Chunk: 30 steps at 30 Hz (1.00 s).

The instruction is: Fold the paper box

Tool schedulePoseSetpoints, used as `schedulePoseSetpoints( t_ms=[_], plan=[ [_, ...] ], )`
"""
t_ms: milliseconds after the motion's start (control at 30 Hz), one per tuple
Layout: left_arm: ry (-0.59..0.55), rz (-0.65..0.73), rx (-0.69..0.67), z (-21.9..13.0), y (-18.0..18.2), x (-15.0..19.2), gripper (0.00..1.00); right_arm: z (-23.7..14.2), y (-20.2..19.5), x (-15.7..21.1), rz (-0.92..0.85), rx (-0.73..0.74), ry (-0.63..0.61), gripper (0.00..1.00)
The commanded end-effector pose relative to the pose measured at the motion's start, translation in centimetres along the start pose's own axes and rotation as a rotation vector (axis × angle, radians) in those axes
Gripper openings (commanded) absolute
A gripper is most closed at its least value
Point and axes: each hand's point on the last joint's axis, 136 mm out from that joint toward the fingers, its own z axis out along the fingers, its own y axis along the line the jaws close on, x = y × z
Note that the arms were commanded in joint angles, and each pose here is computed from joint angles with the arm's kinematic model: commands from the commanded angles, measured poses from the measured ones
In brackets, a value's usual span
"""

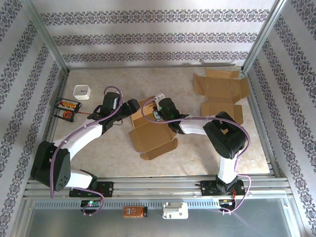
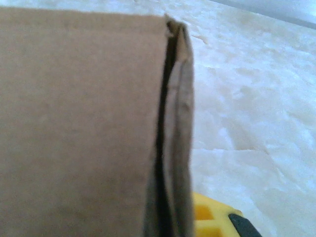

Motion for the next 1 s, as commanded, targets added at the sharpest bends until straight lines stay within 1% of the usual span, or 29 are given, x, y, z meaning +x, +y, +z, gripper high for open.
schedulePoseSetpoints(
  t_ms=[0, 67, 133, 200, 233, 267, 367, 400, 467, 533, 600, 633, 700, 867, 967],
  plan=[
    [-0.062, 0.013, 0.046, -2.2, -1.4, -1.2, 0.83, -1.7, 0.3, -2.1, -0.058, -0.050, -0.060, 0.10],
    [-0.116, 0.025, 0.050, -4.0, -1.8, -2.2, 0.87, -3.5, -0.2, -3.0, -0.106, -0.061, -0.075, 0.08],
    [-0.175, 0.036, 0.048, -6.0, -2.1, -3.1, 0.89, -5.7, -0.9, -4.7, -0.182, -0.068, -0.094, 0.07],
    [-0.244, 0.052, 0.034, -8.1, -2.0, -3.9, 0.89, -8.1, -1.2, -6.6, -0.307, -0.099, -0.103, 0.06],
    [-0.280, 0.063, 0.023, -9.3, -1.8, -4.3, 0.89, -9.4, -0.8, -7.1, -0.415, -0.149, -0.083, 0.05],
    [-0.313, 0.075, 0.014, -10.3, -1.6, -4.6, 0.90, -10.7, -0.4, -7.1, -0.568, -0.179, -0.037, 0.03],
    [-0.392, 0.101, -0.017, -12.7, -0.9, -5.3, 0.90, -13.4, -1.7, -6.6, -0.997, -0.144, 0.173, 0.00],
    [-0.411, 0.103, -0.027, -13.3, -0.7, -5.4, 0.90, -14.2, -2.1, -6.0, -1.121, -0.156, 0.251, 0.00],
    [-0.441, 0.099, -0.036, -14.1, -0.2, -5.5, 0.90, -14.9, -2.7, -5.4, -1.328, -0.150, 0.359, 0.00],
    [-0.456, 0.091, -0.034, -14.4, 0.1, -5.4, 0.90, -14.5, -3.0, -4.6, -1.532, -0.128, 0.433, 0.05],
    [-0.456, 0.082, -0.037, -14.4, 0.4, -5.2, 0.90, -13.4, -2.0, -3.6, -1.692, -0.151, 0.454, 0.11],
    [-0.451, 0.082, -0.039, -14.2, 0.5, -5.0, 0.90, -12.8, -1.0, -2.9, -1.735, -0.185, 0.443, 0.13],
    [-0.441, 0.073, -0.040, -13.9, 0.7, -4.7, 0.90, -11.6, 1.5, -0.3, -1.821, -0.300, 0.424, 0.14],
    [-0.427, 0.053, -0.037, -13.3, 1.2, -4.2, 0.91, -8.6, 7.6, 6.0, -1.916, -0.490, 0.361, 0.13],
    [-0.424, 0.045, -0.042, -13.0, 1.6, -4.0, 0.91, -7.4, 10.1, 9.7, -1.946, -0.568, 0.351, 0.14]
  ],
)
